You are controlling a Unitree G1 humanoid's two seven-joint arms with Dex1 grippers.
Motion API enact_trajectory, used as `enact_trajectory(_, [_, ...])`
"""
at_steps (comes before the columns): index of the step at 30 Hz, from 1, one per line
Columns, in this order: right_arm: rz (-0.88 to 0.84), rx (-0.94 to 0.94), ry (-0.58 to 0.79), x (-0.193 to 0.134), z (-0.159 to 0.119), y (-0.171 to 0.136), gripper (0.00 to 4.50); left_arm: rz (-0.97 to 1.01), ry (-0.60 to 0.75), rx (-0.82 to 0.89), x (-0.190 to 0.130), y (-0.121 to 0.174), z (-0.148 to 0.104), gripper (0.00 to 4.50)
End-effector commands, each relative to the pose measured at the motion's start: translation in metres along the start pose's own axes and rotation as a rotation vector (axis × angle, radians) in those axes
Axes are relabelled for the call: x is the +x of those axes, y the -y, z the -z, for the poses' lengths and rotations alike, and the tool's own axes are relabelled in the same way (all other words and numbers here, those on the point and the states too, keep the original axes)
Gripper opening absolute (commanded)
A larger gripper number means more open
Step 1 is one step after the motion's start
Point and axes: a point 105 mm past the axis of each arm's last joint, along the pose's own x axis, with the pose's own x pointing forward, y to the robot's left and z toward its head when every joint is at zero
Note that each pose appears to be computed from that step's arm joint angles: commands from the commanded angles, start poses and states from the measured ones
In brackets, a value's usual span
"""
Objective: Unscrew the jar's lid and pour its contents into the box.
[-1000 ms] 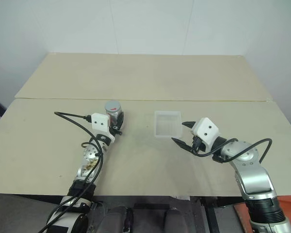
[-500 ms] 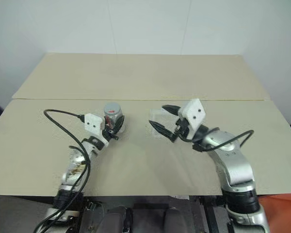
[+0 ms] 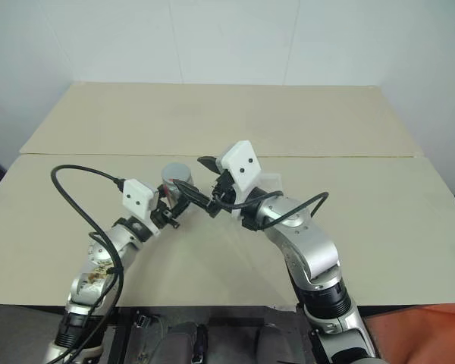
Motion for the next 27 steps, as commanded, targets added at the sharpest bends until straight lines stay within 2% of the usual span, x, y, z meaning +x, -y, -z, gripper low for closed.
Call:
enact_trajectory(1, [-0.006,-0.028,0.041,-0.001,-0.013,-0.001,3.79,0.000,0.068,0.022,0.003,0.005,-0.018,1.93])
enact_trajectory(19, [0.038,-0.027,0.024,0.008,0.002,0.000,3.79,0.040,0.123,-0.006,0.012,0.028,-0.023,1.93])
enact_trajectory(27, [0.097,-0.039,0.037,0.006,0.001,0.008,3.79,0.029,0.116,-0.019,0.017,0.027,-0.021,1.93])
